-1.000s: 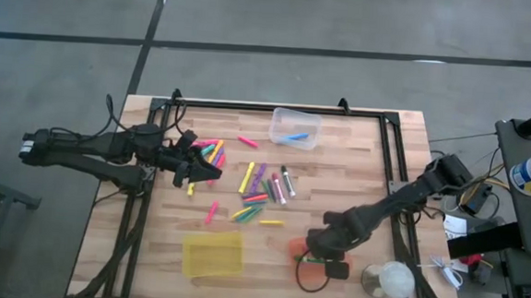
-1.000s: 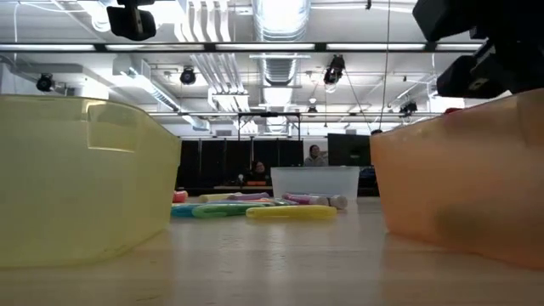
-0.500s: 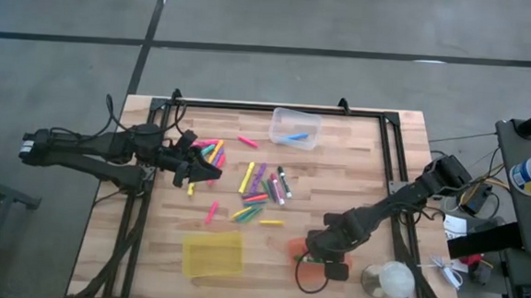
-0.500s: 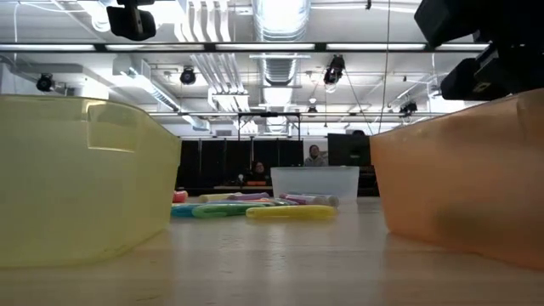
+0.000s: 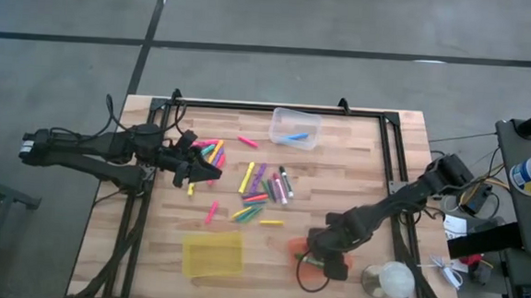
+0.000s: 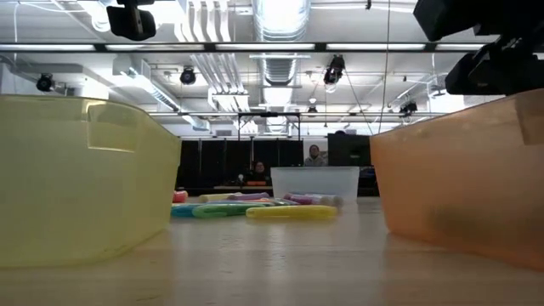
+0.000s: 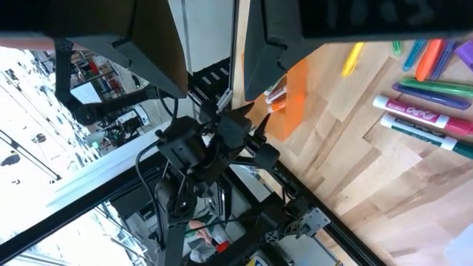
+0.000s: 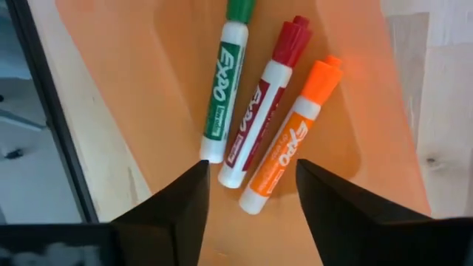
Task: Pick & Place Markers
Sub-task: Put the green marker pen into the orange bin
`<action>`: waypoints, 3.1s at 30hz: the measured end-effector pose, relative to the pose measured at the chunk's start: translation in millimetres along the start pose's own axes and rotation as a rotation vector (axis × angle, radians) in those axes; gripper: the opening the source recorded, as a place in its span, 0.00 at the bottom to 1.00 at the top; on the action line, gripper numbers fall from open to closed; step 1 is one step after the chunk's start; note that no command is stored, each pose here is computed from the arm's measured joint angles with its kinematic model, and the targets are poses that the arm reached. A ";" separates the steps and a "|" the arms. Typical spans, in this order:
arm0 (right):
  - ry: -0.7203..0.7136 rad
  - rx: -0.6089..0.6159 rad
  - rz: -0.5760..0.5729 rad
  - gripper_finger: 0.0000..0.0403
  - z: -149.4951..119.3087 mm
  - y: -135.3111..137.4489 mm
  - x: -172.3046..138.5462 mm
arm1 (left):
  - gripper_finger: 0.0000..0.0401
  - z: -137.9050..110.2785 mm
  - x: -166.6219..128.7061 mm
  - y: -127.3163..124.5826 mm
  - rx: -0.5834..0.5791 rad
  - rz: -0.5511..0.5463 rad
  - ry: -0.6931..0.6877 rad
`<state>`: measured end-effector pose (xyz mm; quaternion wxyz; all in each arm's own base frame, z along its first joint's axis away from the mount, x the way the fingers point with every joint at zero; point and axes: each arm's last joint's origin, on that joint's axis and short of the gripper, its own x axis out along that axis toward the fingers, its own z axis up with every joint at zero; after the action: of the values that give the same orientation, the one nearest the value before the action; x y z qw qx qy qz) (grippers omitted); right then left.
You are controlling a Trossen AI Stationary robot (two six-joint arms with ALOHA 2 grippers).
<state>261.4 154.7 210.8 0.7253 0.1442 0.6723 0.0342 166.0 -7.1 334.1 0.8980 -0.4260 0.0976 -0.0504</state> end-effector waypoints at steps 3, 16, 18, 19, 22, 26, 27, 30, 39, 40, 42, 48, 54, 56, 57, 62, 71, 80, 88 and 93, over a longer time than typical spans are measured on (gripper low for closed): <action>-0.018 0.023 0.010 0.50 -1.0 -0.3 -6.0 | 0.32 0.1 0.0 0.0 -0.006 0.000 -0.001; -0.163 0.228 0.090 0.45 26.4 -16.8 -49.2 | 0.32 0.1 0.1 0.0 -0.007 0.000 -0.001; -0.195 0.258 0.098 0.44 34.2 -21.8 -57.3 | 0.32 0.1 0.1 0.0 -0.009 0.000 -0.001; -0.213 0.277 0.098 0.44 38.0 -24.6 -61.3 | 0.32 0.1 0.1 0.0 -0.013 0.000 -0.001; -0.280 0.362 0.091 0.43 50.5 -36.1 -74.5 | 0.32 0.1 0.1 0.0 -0.017 0.000 0.000; -0.369 0.496 0.068 0.42 65.6 -56.5 -91.3 | 0.32 0.1 0.1 0.0 -0.017 0.000 -0.001; -0.388 0.533 0.063 0.42 68.7 -62.2 -94.6 | 0.32 0.1 0.1 0.0 -0.017 0.000 -0.001; -0.422 0.651 0.054 0.42 76.2 -82.1 -101.1 | 0.32 0.0 0.1 0.0 -0.017 0.000 0.000; -0.473 0.881 0.043 0.42 93.5 -136.1 -98.6 | 0.32 0.0 0.1 0.0 -0.016 0.000 0.000; -0.474 0.896 0.042 0.42 96.6 -140.6 -96.2 | 0.32 0.1 0.1 0.0 -0.016 0.000 -0.001; -0.472 0.924 0.032 0.42 103.1 -149.5 -89.7 | 0.32 0.1 0.1 0.0 -0.017 0.000 0.000; -0.411 0.961 -0.009 0.42 121.8 -169.8 -56.7 | 0.32 0.1 0.1 0.0 -0.017 0.000 -0.001; -0.287 0.970 -0.038 0.42 131.9 -179.6 -17.7 | 0.32 0.1 0.1 0.0 -0.029 0.000 -0.001; -0.248 0.964 -0.034 0.42 134.2 -181.7 -6.6 | 0.32 0.0 0.1 0.0 -0.036 0.000 0.000; -0.235 0.962 -0.034 0.42 135.2 -182.7 -1.8 | 0.32 0.0 0.1 0.0 -0.036 0.000 0.000; -0.180 0.947 -0.044 0.42 137.2 -186.1 15.3 | 0.32 0.0 0.1 0.0 -0.036 0.000 0.000; -0.132 0.945 -0.072 0.35 139.1 -192.6 32.7 | 0.32 0.0 0.1 0.1 -0.038 0.001 0.000; -0.172 0.845 -0.077 0.12 139.9 -189.1 18.7 | 0.32 0.0 0.1 0.1 -0.038 0.001 0.000; -0.240 0.722 -0.061 0.12 126.0 -171.5 -28.8 | 0.32 -0.2 0.1 0.3 -0.038 0.003 0.002; -0.242 0.527 -0.053 0.12 104.9 -140.0 -57.8 | 0.32 -0.3 0.1 0.4 -0.014 0.005 0.002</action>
<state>339.2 -10.3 236.6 0.7384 0.3130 0.5701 -0.1782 166.0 -7.0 333.6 0.8950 -0.4320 0.1001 -0.0481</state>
